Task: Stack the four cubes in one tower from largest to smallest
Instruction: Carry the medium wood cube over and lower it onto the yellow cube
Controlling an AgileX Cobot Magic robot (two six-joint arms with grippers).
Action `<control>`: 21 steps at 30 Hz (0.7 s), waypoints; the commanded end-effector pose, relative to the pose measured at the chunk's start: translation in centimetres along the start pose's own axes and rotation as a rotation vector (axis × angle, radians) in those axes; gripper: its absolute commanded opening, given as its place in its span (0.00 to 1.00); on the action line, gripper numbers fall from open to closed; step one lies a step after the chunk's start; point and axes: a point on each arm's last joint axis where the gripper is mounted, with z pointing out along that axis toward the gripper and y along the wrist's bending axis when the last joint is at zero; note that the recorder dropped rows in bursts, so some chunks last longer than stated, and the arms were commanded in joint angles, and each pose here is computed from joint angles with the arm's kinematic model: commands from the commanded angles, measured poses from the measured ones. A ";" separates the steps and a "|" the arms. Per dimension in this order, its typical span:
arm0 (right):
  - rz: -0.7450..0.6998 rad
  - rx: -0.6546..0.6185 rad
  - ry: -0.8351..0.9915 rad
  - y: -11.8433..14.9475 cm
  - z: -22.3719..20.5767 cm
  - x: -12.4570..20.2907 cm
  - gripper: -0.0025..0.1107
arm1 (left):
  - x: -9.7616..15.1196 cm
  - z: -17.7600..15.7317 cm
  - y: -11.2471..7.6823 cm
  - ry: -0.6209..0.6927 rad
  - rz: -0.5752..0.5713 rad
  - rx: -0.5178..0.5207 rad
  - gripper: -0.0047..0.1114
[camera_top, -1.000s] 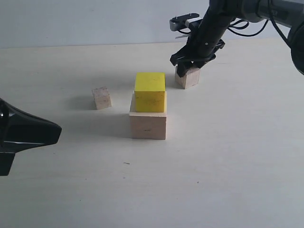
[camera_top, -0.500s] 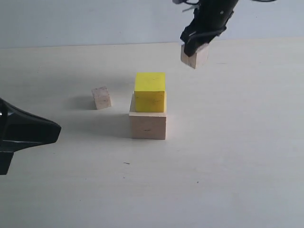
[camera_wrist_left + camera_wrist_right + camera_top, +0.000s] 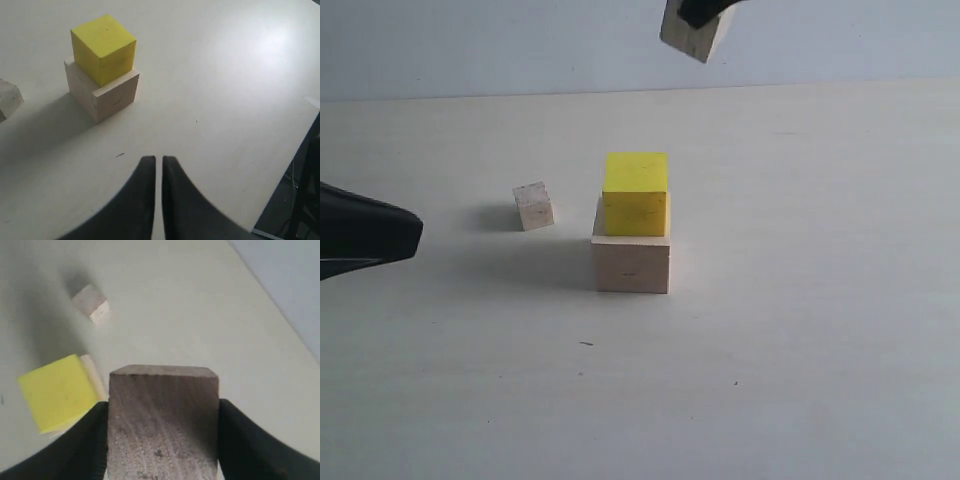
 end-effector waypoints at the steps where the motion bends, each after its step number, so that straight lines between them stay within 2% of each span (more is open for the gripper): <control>1: -0.079 -0.061 0.065 2.7 1.0 0.8 0.02 | -0.1 -0.3 0.0 -0.003 0.016 -0.009 0.11; 6: -0.215 -0.119 0.083 4.8 1.5 1.1 0.02 | 0.3 -0.3 0.3 0.042 0.067 -0.039 0.11; 15: -0.280 -0.160 0.079 7.4 2.3 -0.3 0.02 | 1.1 -0.4 0.7 0.129 0.145 -0.081 0.11; 21: -0.373 -0.153 0.112 8.9 2.8 -0.9 0.02 | 1.1 -0.4 0.7 0.135 0.150 -0.084 0.11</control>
